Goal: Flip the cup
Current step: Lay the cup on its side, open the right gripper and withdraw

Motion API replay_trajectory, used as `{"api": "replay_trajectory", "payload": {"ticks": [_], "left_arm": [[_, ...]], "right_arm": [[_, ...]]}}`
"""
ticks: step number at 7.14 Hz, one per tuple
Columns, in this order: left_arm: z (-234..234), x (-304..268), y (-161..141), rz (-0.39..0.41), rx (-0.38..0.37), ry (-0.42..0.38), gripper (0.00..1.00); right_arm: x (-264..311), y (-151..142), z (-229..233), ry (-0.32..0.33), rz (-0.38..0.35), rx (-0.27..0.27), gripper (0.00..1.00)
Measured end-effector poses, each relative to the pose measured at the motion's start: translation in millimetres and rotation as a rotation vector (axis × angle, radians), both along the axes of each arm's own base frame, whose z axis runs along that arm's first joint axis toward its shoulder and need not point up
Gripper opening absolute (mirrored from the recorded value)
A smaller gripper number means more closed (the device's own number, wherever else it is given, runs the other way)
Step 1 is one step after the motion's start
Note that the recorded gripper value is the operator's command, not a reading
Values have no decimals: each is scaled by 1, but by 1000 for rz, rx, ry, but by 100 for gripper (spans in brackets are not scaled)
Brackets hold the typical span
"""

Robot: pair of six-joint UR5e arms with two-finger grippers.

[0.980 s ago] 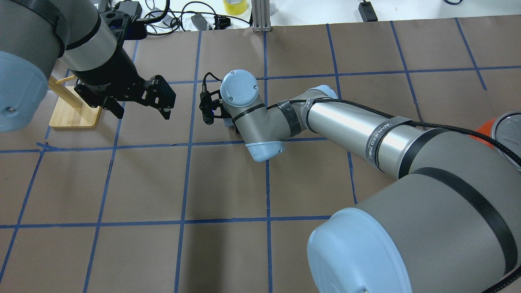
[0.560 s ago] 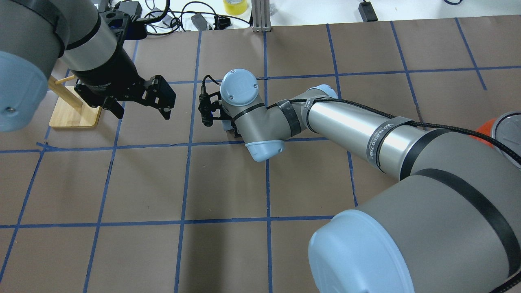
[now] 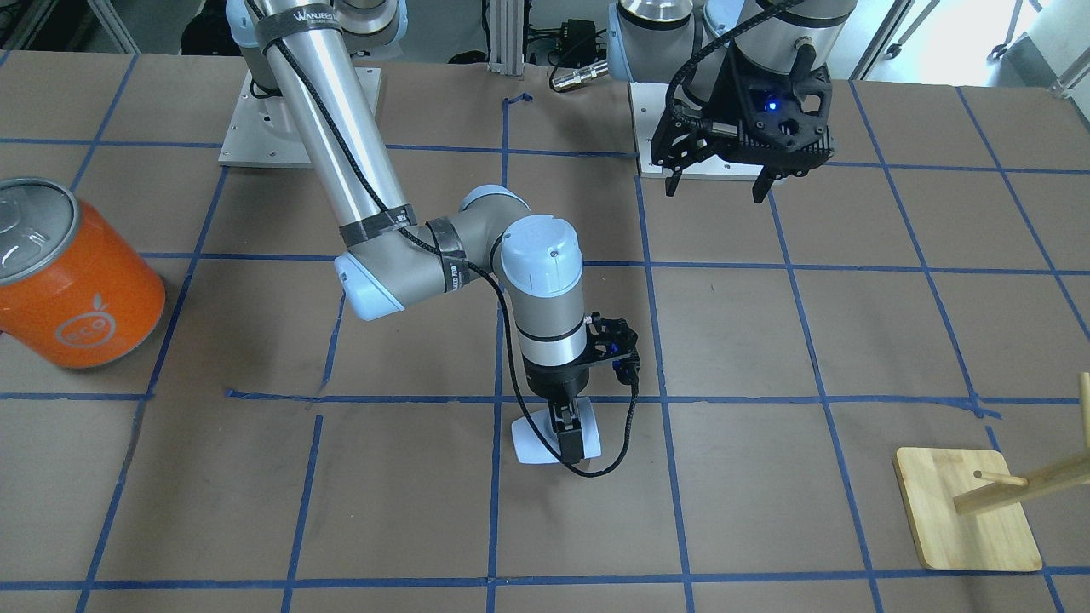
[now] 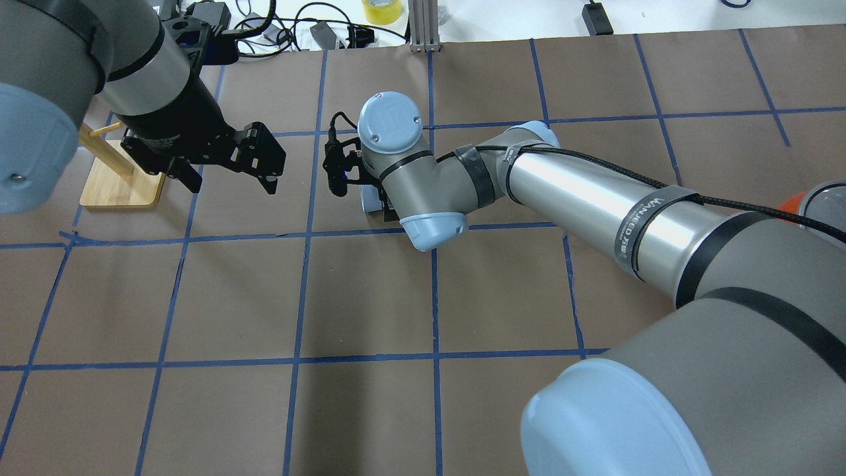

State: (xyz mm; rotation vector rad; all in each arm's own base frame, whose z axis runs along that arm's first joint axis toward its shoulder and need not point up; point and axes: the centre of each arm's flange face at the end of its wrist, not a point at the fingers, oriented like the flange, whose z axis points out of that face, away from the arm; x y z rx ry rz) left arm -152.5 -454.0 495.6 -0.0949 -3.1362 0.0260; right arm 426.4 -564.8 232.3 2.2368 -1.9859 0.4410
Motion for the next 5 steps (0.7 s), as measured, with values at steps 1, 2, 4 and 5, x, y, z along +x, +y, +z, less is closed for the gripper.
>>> {"api": "replay_trajectory", "payload": {"ticks": [1, 2, 4, 5], "left_arm": [[0, 0, 0, 0, 0, -1, 100], [0, 0, 0, 0, 0, -1, 100], [0, 0, 0, 0, 0, 0, 100], [0, 0, 0, 0, 0, 0, 100]], "right_arm": [[-7, 2, 16, 6, -10, 20, 100], [-17, -2, 28, 9, -29, 31, 100], [-92, -34, 67, -10, -223, 54, 100], [-154, -53, 91, -36, -405, 66, 100]]}}
